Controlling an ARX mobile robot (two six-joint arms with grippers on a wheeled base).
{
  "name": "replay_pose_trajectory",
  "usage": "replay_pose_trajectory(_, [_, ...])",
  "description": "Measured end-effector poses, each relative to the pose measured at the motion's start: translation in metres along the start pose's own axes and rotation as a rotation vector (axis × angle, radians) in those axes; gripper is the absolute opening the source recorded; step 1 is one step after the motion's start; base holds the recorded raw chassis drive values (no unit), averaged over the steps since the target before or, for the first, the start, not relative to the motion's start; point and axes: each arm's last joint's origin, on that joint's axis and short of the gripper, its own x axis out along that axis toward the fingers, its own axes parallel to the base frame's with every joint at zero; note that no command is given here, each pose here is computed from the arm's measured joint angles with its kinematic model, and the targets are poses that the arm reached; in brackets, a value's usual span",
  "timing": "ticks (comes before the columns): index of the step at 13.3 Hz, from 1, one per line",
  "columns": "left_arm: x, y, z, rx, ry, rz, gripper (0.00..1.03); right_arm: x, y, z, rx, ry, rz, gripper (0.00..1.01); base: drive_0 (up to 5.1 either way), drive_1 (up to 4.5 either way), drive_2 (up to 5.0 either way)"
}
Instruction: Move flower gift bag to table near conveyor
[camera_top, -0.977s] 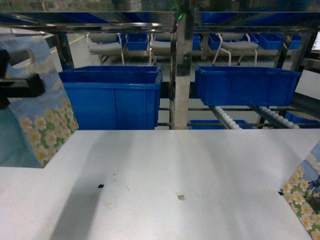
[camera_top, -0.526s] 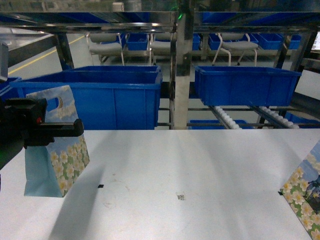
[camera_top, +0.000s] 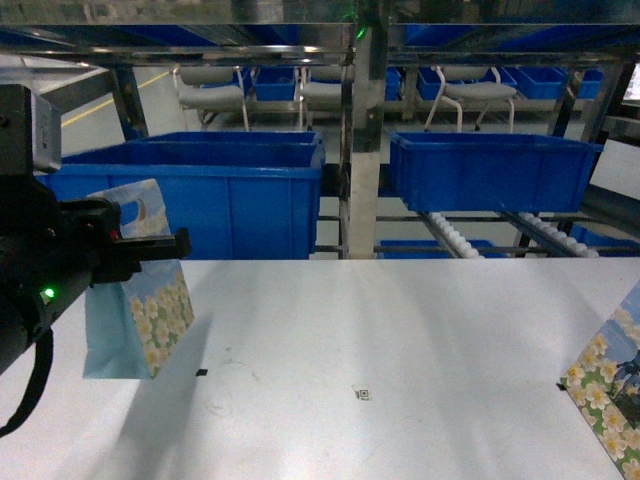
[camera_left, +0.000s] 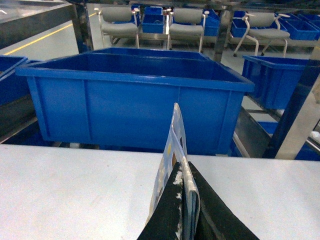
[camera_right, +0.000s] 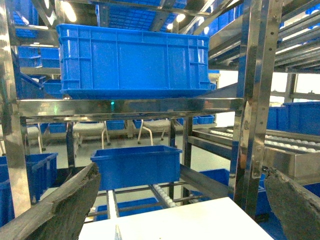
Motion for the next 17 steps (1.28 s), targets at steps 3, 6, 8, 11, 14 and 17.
replay_pose_trajectory(3, [0.001,-0.008,-0.009,-0.017,0.023,-0.006,0.02,0.0,0.0,0.0,0.0,0.0,0.0,0.98,0.0,0.0,0.0])
replay_pose_trajectory(6, [0.001,-0.014,-0.021,-0.007,0.059,-0.006,0.02,0.0,0.0,0.0,0.0,0.0,0.0,0.98,0.0,0.0,0.0])
replay_pose_trajectory(8, [-0.001,-0.019,-0.021,-0.004,0.061,-0.026,0.02,0.0,0.0,0.0,0.0,0.0,0.0,0.98,0.0,0.0,0.0])
replay_pose_trajectory(11, [-0.014,-0.024,-0.023,0.016,0.074,-0.042,0.02,0.0,0.0,0.0,0.0,0.0,0.0,0.98,0.0,0.0,0.0])
replay_pose_trajectory(14, [-0.023,-0.024,-0.027,0.025,0.089,-0.044,0.02,0.0,0.0,0.0,0.0,0.0,0.0,0.98,0.0,0.0,0.0])
replay_pose_trajectory(17, [-0.03,-0.027,-0.028,0.033,0.095,-0.05,0.02,0.0,0.0,0.0,0.0,0.0,0.0,0.98,0.0,0.0,0.0])
